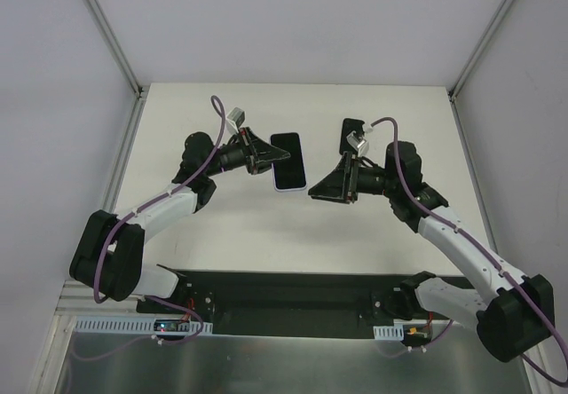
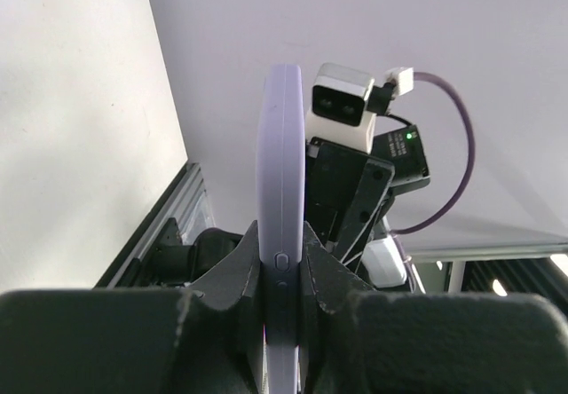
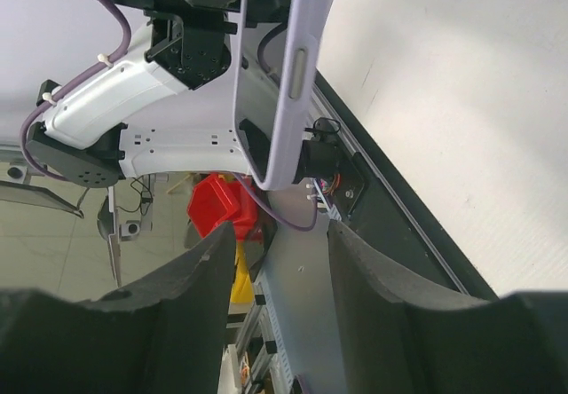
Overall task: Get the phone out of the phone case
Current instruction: Adjust the phone, then remove the phone case from the phone.
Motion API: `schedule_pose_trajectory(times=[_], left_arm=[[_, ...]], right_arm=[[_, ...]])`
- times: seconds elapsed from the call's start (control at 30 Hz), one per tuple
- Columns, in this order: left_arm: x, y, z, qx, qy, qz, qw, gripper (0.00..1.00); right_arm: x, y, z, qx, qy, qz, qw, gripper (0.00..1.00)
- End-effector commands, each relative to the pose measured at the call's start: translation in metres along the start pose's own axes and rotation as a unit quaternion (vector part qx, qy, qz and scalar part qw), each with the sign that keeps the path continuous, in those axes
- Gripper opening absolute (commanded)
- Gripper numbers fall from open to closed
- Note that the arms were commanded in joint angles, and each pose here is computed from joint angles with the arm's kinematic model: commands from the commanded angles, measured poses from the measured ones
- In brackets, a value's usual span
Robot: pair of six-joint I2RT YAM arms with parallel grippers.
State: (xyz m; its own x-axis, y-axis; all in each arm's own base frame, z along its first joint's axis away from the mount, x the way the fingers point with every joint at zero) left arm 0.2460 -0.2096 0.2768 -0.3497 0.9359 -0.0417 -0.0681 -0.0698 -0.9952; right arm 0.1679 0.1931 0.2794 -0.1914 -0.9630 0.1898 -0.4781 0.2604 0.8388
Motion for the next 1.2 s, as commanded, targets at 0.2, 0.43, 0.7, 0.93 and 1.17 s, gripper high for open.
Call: schedule_pose_trajectory(times=[0.2, 0.43, 0.7, 0.93, 1.17], left_arm=[[0.001, -0.045, 0.000, -0.032, -0.022, 0.085, 0.996, 0.00], [0.001, -0.042, 0.000, -0.025, -0.024, 0.088, 0.996, 0.00], [0.001, -0.041, 0.000, -0.019, -0.024, 0.090, 0.995, 0.00], [0.002, -0.039, -0.001, -0.009, -0.025, 0.095, 0.995, 0.00], [0.000, -0.023, -0.007, 0.051, -0.048, 0.062, 0.996, 0.00]], right_arm=[[-0.011, 0.018, -0.022, 0.005, -0.037, -0.047, 0.998, 0.46], [-0.017, 0.023, -0.030, -0.004, -0.051, -0.070, 0.996, 0.34], [-0.020, 0.028, -0.037, -0.006, -0.065, -0.090, 0.994, 0.26], [-0.024, 0.031, -0.042, -0.004, -0.068, -0.100, 0.993, 0.01], [-0.018, 0.055, -0.047, 0.073, -0.090, -0.146, 0.982, 0.01]])
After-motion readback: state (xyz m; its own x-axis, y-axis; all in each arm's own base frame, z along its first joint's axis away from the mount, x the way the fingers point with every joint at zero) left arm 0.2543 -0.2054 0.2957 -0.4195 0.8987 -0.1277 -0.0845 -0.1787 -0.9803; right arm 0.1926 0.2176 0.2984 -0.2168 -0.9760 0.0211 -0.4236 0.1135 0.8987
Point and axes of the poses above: each gripper's point midway between its finger pads, its own x axis back along the fingers, its own y axis along the line the jaws close on, z = x × y, the point moved 8 cm from there along x, back along the fingers, and after that the axes turned 10 degrees about x, right-handed, at the moved point
